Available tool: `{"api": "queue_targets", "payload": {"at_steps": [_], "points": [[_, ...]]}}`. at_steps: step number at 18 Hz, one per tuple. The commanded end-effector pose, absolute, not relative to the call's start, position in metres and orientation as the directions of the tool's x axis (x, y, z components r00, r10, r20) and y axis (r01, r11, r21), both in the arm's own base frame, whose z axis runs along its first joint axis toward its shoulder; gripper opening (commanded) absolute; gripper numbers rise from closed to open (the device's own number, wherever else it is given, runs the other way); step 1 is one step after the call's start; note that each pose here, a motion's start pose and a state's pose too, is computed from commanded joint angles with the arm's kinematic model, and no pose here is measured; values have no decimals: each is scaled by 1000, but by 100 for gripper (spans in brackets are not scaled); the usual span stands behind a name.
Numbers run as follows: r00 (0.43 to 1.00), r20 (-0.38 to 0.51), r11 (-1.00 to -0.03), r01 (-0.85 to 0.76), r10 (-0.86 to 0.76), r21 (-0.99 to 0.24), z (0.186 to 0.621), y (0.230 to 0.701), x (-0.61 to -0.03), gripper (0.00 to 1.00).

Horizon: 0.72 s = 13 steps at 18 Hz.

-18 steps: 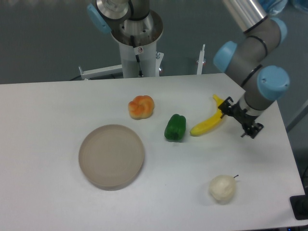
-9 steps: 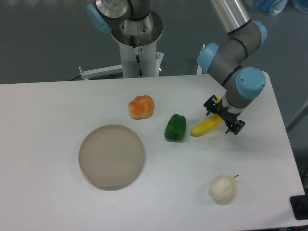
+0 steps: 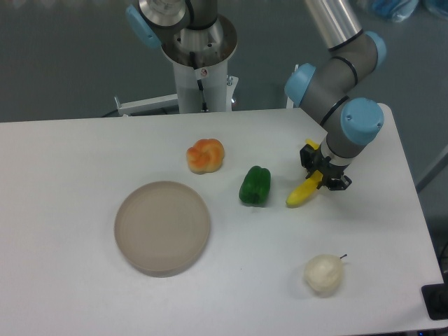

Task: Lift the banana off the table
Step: 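Close the gripper around the banana's middle, then lift the grasped banana up off the table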

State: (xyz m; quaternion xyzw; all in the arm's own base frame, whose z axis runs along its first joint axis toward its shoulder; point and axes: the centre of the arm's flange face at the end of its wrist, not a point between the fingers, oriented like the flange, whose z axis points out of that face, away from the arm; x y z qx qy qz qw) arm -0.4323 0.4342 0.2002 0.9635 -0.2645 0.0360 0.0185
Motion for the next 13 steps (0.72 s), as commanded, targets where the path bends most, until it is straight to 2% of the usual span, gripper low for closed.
{"api": "queue_targets", "payload": {"at_steps": [7, 13], "points": [[859, -29, -859, -510, -511, 44, 255, 452, -474, 0], [860, -59, -862, -507, -507, 11, 284, 479, -514, 0]]}}
